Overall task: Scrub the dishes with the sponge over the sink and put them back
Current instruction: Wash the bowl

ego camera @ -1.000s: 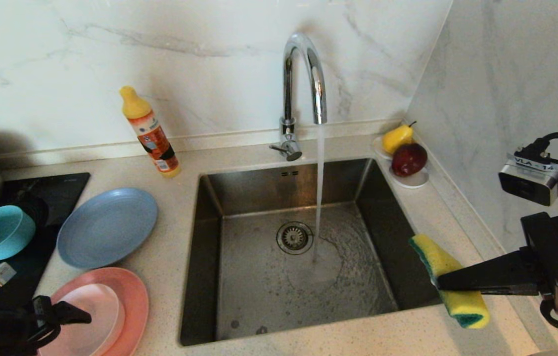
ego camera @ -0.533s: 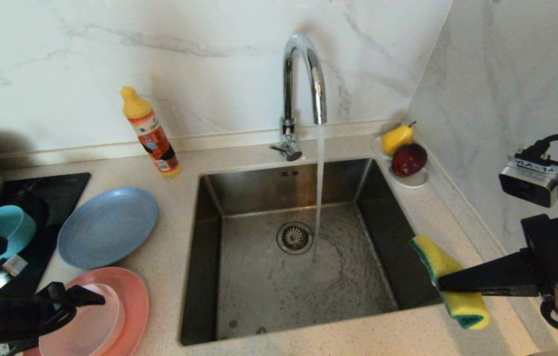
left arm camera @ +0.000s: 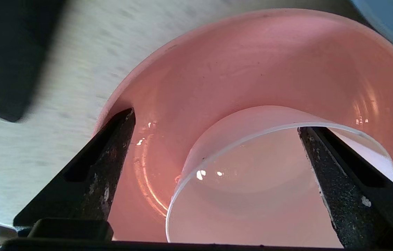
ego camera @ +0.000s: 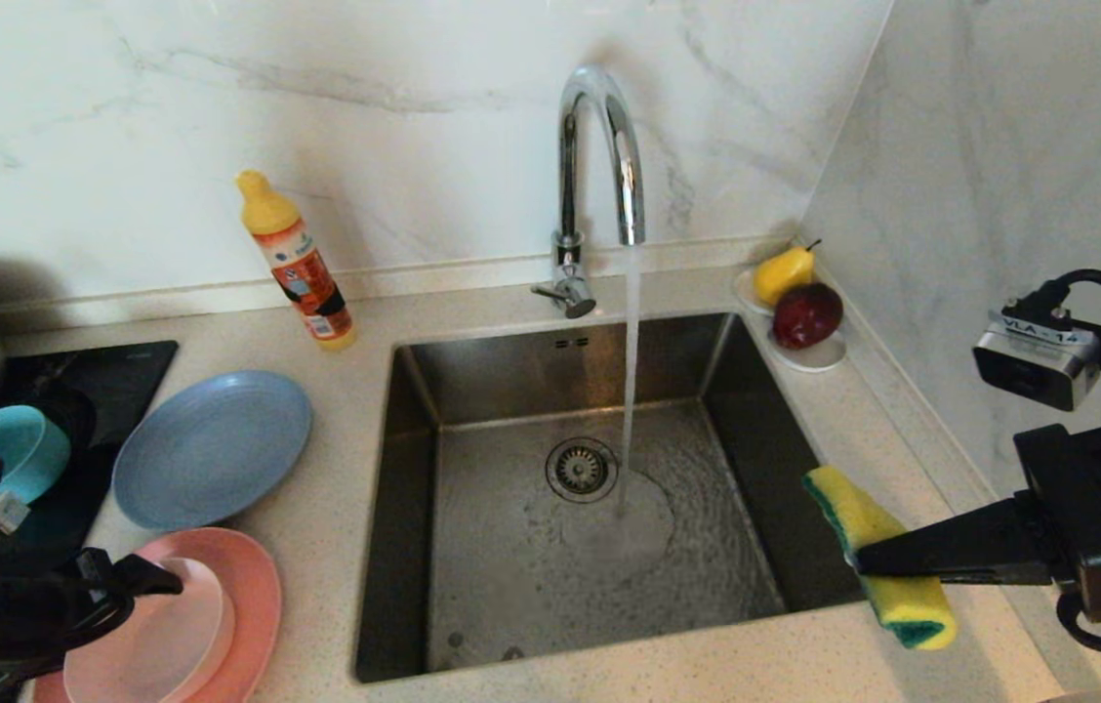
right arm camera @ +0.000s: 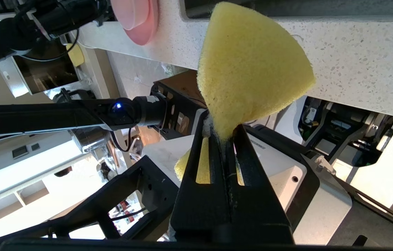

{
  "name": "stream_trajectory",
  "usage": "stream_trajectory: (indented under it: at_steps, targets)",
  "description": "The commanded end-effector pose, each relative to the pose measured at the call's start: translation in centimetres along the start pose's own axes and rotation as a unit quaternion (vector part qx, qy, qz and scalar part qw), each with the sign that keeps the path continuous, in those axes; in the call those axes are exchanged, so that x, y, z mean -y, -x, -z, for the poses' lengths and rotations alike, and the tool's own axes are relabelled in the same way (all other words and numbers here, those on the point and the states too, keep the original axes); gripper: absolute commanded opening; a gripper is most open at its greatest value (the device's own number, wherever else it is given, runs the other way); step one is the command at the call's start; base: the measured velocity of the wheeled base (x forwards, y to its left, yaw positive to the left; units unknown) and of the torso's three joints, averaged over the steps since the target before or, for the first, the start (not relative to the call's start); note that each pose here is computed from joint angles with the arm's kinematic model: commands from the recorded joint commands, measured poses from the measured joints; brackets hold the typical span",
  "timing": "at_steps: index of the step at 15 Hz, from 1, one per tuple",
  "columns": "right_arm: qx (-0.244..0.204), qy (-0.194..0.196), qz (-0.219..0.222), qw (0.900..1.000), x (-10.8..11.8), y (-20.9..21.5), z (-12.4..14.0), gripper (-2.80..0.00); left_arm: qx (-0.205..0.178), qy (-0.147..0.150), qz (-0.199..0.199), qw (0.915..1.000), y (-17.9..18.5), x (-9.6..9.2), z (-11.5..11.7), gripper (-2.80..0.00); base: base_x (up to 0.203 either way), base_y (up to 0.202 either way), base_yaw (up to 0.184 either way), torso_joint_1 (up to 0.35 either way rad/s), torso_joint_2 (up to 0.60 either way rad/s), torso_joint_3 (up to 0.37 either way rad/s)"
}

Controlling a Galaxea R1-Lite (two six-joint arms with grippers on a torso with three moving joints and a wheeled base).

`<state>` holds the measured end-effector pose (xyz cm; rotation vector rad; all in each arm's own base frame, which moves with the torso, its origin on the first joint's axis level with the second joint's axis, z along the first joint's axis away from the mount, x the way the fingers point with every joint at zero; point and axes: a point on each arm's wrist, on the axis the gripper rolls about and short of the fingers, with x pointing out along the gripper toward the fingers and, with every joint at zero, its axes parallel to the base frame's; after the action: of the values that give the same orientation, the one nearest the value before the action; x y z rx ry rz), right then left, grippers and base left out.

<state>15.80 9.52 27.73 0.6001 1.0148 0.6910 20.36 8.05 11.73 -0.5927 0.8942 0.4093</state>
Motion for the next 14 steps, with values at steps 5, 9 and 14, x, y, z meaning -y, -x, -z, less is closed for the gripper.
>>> stream_trajectory:
  at_steps: [5,9,14]
  targets:
    - [-0.005,-0.004,0.001,1.0,0.1,-0.1,0.0,-2.8,0.008,0.011,-0.056,0.9984,-0.9,-1.4,-1.0,0.0,0.0,0.0,0.0,0.0,0.0,0.0]
    - [-0.006,-0.005,0.001,1.0,0.1,-0.2,0.0,-2.8,0.01,0.015,-0.044,0.9988,-0.5,-1.4,-0.9,0.0,0.0,0.0,0.0,0.0,0.0,0.0]
    - [-0.006,-0.006,0.001,1.0,0.1,-0.2,0.1,-2.8,0.005,0.034,-0.019,0.9992,-0.3,-1.2,-1.1,-2.8,0.0,0.0,0.0,0.0,0.0,0.0]
